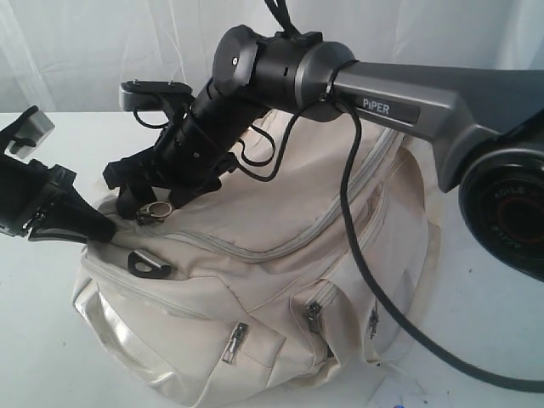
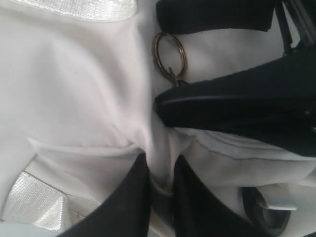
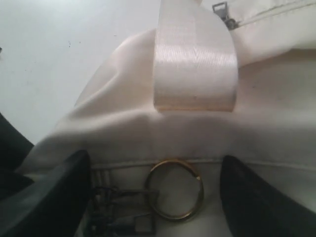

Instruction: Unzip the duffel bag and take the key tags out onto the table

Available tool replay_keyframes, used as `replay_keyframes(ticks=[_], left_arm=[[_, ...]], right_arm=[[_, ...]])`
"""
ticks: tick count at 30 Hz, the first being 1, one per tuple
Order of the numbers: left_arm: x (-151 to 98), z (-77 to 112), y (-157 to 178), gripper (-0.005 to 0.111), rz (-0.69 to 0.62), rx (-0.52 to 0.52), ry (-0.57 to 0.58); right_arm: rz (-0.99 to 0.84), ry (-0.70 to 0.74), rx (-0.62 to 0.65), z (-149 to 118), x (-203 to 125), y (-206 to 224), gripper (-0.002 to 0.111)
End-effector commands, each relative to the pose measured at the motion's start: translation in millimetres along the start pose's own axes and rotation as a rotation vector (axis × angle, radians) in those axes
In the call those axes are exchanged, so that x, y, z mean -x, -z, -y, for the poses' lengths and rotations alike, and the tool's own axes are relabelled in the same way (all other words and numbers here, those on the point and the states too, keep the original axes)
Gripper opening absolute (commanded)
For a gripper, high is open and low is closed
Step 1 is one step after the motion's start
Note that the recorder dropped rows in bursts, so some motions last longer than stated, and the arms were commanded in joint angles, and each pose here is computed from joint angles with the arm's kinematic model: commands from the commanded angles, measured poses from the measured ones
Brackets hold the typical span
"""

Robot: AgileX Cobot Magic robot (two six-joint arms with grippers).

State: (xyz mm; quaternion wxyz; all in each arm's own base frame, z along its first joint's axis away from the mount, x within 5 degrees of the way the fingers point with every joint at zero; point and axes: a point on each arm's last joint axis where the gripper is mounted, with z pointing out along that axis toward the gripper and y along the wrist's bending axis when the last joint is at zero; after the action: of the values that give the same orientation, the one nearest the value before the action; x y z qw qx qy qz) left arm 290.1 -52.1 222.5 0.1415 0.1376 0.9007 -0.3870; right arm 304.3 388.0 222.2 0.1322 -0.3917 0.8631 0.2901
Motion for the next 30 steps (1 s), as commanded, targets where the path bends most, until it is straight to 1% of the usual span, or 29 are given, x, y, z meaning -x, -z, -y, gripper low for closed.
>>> replay_keyframes(ticks=[1,4,11,17,22,30], left_arm=[[-3,4.0,-2,0.000,-0.013,-0.035,0.005],[-3,4.0,-2,0.000,-0.013,-0.035,0.005],[-3,3.9,-2,0.000,-0.012,-0.033,0.005],[-3,3.9,-2,0.000,-0.012,-0.033,0.005],[-3,3.9,-2,0.000,-0.012,-0.033,0.003],[-3,3.9,-2,0.000,-0.012,-0.033,0.003]], right_arm=[[-0.108,0.005,-0.013,9,-11,-9,0.066],[-0.099,-0.004,-0.011,9,-10,-9,0.058],[-0.049,-0.016,-0.024,12,-5,-4,0.031],[0.066,-0.023,-0.050,13,8,16,0.016],[0.134,-0.007,-0.059,7,15,34,0.000],[0.103,0.009,-0.052,1,13,44,0.000]])
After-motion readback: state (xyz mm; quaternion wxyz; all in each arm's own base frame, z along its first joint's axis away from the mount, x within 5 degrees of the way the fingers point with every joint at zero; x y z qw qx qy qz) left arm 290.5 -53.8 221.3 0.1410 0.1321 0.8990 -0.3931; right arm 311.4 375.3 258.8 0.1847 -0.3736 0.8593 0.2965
